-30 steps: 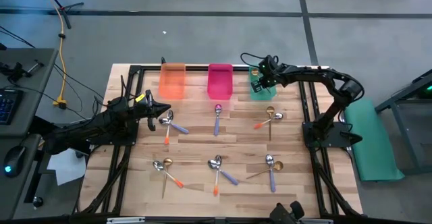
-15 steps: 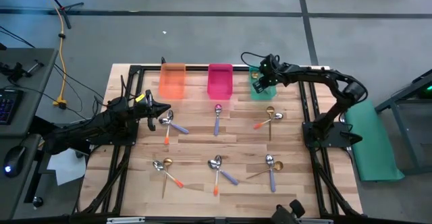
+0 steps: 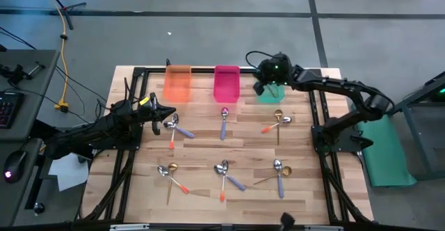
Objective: Sort silverware by color (type)
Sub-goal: Put the purple spoon into the orange bin
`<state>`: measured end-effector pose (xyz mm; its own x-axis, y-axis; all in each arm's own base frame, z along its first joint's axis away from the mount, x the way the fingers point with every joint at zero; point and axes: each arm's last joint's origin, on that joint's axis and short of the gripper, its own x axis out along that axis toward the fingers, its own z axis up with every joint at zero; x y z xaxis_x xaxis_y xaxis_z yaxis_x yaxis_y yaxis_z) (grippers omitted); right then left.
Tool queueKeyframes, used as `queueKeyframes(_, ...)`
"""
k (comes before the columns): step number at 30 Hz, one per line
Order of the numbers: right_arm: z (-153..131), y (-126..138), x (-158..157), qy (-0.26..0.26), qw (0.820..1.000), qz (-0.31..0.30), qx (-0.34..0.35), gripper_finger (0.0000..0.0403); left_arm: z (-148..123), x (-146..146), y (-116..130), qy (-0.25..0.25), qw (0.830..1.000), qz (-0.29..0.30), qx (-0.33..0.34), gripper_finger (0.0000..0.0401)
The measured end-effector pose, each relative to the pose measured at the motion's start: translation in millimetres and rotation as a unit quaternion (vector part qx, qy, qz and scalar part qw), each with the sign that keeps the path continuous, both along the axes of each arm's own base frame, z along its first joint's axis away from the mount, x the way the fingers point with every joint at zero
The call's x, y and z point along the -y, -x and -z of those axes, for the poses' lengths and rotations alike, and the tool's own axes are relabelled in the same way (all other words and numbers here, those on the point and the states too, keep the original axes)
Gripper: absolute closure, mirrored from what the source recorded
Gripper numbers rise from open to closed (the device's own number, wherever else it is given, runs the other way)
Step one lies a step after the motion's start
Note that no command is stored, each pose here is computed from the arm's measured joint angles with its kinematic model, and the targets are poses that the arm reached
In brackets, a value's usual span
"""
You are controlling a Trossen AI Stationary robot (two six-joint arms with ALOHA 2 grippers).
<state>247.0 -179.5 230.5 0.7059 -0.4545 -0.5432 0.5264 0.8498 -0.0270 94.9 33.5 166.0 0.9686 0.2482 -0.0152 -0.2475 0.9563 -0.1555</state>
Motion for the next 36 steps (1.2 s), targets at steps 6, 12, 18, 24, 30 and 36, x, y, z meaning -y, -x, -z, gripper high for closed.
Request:
queueKeyframes(6, 2, -29, -29, 0.003, 0.998, -0.059, 0.031, 0.0402, 0, 0, 0, 0.0, 1.0, 0.0, 0.0, 0.0398)
queueKeyframes(12, 2, -48, -74, 0.015, 0.998, -0.058, 0.024, 0.0402, 0, 0, 0, 0.0, 1.0, 0.0, 0.0, 0.0398)
queueKeyframes(18, 9, -56, -127, -0.038, 0.998, -0.054, 0.003, 0.0402, 0, 0, 0, 0.0, 1.0, 0.0, 0.0, 0.0398)
queueKeyframes(24, 17, -53, -185, -0.088, 0.996, -0.024, -0.011, 0.0403, 0, 0, 0, 0.0, 1.0, 0.0, 0.0, 0.0398)
queueKeyframes(30, 26, -36, -235, -0.162, 0.986, 0.021, -0.028, 0.0403, 0, 0, 0, 0.0, 1.0, 0.0, 0.0, 0.0398)
queueKeyframes(36, 37, -22, -274, -0.221, 0.973, 0.057, -0.03, 0.0403, 0, 0, 0, 0.0, 1.0, 0.0, 0.0, 0.0398)
